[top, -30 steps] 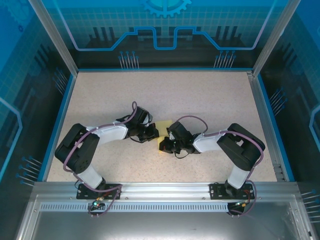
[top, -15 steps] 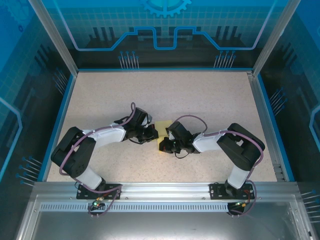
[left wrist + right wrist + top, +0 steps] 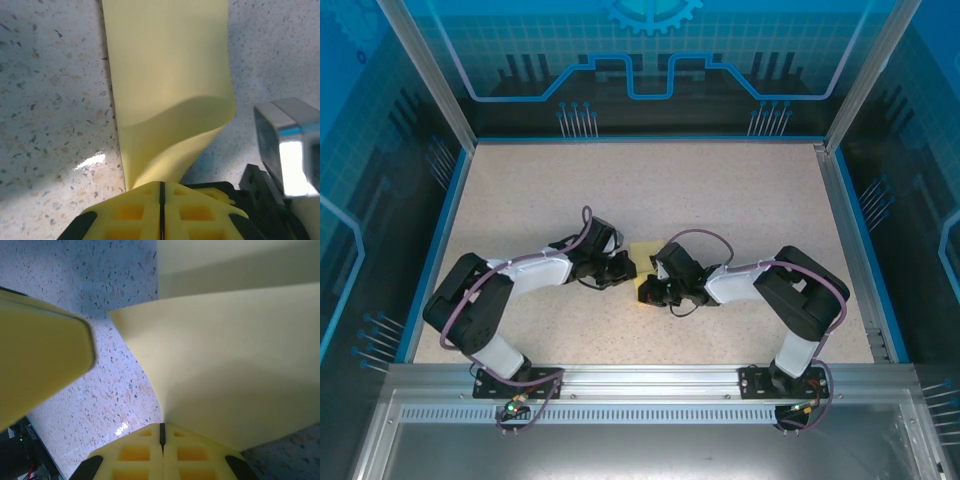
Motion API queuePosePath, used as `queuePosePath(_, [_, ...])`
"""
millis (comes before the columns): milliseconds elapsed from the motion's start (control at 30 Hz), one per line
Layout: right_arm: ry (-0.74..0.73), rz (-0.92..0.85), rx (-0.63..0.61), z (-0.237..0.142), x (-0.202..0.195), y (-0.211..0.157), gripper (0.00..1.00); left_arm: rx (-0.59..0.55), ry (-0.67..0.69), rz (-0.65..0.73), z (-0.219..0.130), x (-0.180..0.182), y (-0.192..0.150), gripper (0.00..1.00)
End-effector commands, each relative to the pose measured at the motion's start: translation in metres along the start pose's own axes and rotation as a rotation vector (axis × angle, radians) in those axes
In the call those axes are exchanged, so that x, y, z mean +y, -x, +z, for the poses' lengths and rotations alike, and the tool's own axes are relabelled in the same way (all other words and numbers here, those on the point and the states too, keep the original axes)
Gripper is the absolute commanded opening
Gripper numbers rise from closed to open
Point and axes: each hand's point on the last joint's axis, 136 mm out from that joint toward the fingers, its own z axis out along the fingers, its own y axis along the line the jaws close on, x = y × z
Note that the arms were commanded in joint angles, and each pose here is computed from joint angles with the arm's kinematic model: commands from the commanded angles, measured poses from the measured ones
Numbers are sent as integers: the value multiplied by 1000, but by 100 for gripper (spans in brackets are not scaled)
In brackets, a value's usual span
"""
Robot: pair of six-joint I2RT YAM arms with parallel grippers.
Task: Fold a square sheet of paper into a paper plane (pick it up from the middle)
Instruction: Third fold the triangle at the center of the table.
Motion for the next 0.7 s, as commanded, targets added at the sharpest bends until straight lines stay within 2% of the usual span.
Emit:
queuePosePath(0, [-23, -2, 36, 4, -7, -6, 0, 23, -13, 27, 9, -4, -1, 9])
queuePosePath(667, [-9, -1, 25, -1, -2, -2, 0, 64, 73, -6, 27, 17, -4, 5])
